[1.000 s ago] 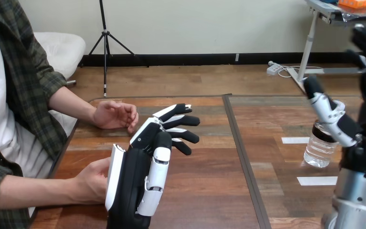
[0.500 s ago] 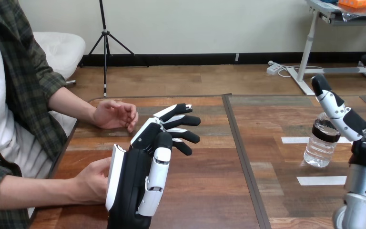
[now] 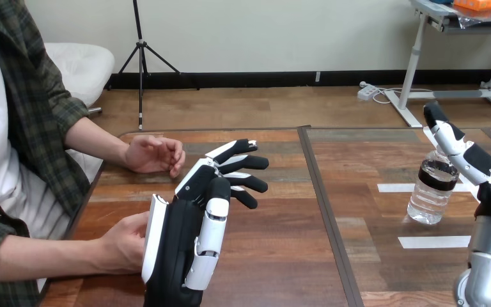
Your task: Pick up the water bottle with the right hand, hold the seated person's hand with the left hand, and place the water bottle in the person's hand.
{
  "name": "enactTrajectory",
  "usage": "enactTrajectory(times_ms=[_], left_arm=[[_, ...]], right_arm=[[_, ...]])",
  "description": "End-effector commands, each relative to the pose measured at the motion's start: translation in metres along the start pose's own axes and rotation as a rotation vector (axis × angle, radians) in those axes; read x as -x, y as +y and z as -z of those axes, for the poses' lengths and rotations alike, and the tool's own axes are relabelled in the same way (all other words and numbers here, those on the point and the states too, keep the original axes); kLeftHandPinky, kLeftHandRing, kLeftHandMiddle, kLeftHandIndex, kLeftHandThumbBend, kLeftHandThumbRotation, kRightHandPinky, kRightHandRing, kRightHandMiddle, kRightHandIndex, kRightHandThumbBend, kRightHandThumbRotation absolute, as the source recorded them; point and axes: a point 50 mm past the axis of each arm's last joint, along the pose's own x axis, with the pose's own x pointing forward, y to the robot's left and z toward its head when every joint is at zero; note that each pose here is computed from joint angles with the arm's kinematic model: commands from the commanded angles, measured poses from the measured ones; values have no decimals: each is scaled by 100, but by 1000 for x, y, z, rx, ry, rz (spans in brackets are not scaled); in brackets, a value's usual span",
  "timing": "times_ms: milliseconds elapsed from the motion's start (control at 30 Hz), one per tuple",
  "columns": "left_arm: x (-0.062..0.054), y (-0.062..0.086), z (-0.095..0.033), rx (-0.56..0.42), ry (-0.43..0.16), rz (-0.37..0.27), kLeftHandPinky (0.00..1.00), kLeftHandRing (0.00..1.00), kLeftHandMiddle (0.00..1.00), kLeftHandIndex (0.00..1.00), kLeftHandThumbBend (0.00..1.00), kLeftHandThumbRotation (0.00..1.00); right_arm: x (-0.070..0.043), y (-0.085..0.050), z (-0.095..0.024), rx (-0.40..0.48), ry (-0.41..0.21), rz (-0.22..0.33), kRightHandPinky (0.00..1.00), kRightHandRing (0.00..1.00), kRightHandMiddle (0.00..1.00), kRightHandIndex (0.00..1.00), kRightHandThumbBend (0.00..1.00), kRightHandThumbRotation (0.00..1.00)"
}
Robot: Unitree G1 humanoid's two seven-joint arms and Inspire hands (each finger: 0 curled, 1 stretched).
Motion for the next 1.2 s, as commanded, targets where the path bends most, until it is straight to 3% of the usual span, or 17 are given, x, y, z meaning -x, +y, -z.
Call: enactTrajectory(times_ms=[0,533,1167], left_arm=[[-5,-3,-3,23,-33,-15,44,58,68,74,17,98],[-5,-3,-3,18,-35,-11,44,57,68,75,17,98],[-4,-2,-4,17,-33,-15,44,57,68,75,17,98]], right_arm=[[-25,7,-9,-4,-48,-3,98,98,96,88,71,15],[-29,10,7,18,31,-23,100,98,95,88,71,2],[-28,16,28,40,166,-75,99,98,96,90,70,0]])
